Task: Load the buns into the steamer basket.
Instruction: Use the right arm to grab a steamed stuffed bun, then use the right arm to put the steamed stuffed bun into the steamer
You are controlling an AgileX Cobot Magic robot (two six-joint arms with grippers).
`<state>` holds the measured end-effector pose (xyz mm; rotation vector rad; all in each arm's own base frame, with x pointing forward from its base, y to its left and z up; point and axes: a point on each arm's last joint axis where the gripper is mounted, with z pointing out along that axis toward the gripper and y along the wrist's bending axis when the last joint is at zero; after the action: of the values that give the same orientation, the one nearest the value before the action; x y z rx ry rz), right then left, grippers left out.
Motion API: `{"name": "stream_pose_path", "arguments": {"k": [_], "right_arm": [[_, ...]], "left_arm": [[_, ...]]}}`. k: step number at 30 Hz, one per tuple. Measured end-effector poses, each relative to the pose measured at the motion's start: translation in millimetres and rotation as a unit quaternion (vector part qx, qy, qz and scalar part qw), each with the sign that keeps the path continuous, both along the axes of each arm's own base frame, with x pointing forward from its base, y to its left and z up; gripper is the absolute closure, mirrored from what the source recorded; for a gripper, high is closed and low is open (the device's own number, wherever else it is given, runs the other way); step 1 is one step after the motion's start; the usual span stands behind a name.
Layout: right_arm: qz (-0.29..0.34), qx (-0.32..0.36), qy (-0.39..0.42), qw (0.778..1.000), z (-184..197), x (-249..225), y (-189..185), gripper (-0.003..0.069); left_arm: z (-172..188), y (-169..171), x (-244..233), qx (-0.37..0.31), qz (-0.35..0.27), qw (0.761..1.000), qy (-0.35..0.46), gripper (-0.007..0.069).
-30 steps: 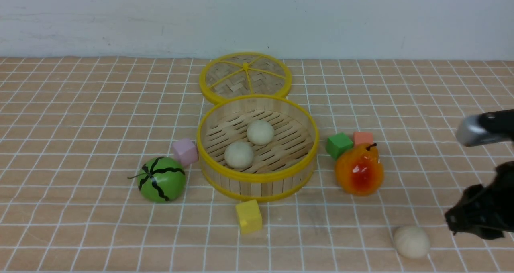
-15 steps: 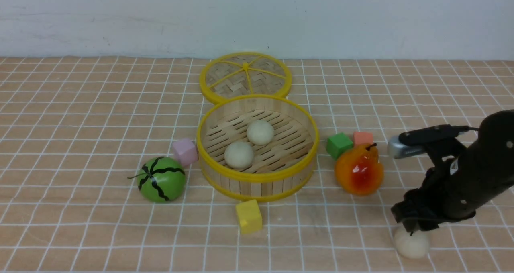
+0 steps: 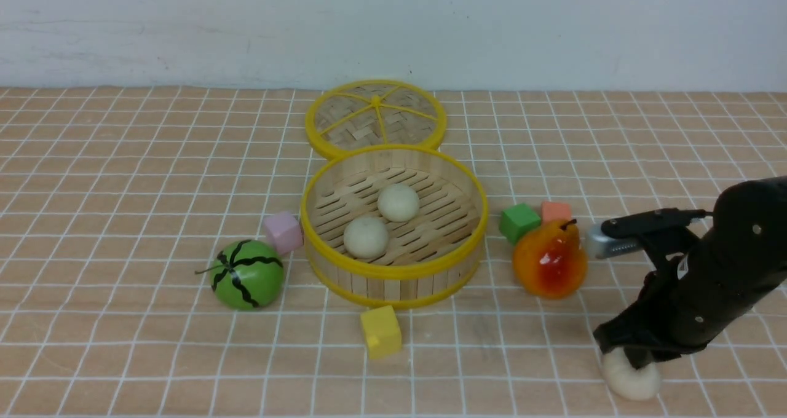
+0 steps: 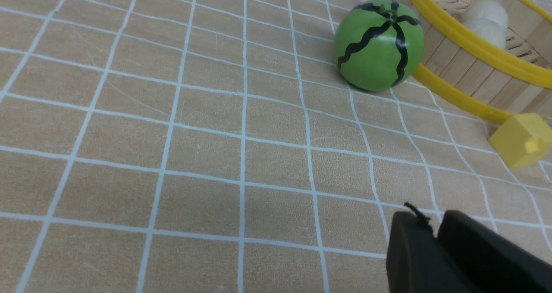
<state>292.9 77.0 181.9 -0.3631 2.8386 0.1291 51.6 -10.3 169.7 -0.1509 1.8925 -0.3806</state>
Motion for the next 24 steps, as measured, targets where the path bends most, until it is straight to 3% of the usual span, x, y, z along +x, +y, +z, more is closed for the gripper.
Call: {"name": "stream_pose_path", "arguments": {"k": [6,13,19,24], "right_arm": [[-0.007,0.016,0.008,1.0,11.4,4.0,4.6,0.065],[0.018,0.081,-0.022,0.996,70.9,22.5,38.2,0.065],[0.06,0.173,-0.098,0.978,131.5,36.6,87.3,0.065],[0.064,0.189,-0.138,0.97,115.7,64.4,112.2,0.065]], "left_arm": [[0.0,0.0,0.0,0.0,0.0,1.0,0.0,0.0533],[0.0,0.0,0.0,0.0,0.0,1.0,0.0,0.0525],[0.0,0.0,0.0,0.0,0.0,1.0,0.0,0.0518],[0.0,0.0,0.0,0.0,0.0,1.0,0.0,0.0515]]}}
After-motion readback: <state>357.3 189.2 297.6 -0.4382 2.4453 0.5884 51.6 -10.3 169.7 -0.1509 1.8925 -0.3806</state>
